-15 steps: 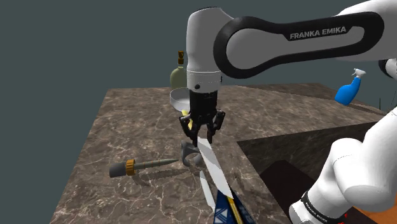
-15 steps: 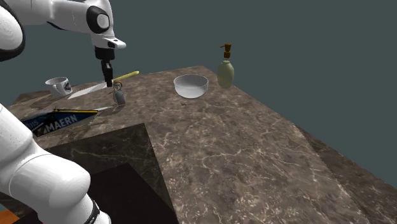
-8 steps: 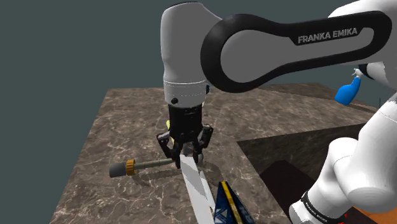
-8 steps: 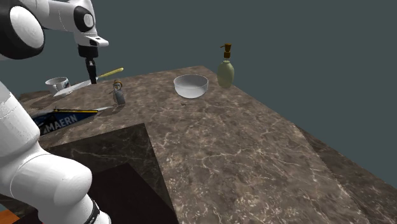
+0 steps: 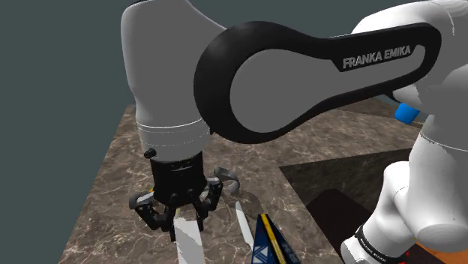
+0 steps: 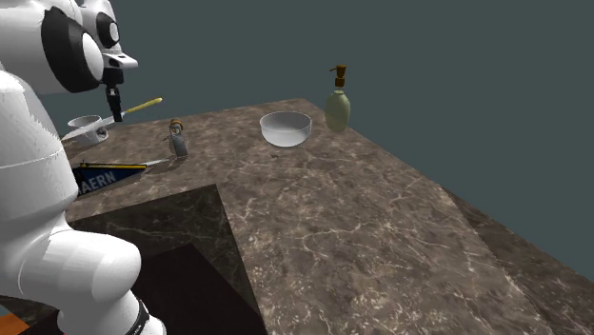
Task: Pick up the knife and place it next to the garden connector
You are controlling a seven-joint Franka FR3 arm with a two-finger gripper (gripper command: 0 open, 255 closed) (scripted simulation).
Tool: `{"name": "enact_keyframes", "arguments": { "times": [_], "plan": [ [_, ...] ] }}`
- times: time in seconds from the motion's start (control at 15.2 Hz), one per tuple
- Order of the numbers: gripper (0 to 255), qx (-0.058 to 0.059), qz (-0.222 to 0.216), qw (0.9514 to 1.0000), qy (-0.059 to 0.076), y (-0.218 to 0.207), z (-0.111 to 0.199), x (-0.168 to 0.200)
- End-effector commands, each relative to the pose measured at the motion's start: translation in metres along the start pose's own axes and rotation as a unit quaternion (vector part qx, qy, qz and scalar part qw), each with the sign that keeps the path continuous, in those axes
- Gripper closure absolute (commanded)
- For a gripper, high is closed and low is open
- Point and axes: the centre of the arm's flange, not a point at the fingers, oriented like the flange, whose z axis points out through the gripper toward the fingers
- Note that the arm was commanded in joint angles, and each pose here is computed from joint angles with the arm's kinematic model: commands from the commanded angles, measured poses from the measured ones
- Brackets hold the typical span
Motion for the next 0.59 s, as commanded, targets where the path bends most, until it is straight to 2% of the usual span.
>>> {"name": "enact_keyframes", "arguments": {
  "times": [0.0, 0.07, 0.53],
  "plan": [
    [255, 0.0, 0.001, 1.0, 0.0, -0.021, 0.002, -0.016],
    [255, 0.0, 0.001, 1.0, 0.0, -0.035, 0.003, -0.027],
    [255, 0.0, 0.001, 1.0, 0.0, -0.036, 0.04, -0.02]
  ]
}}
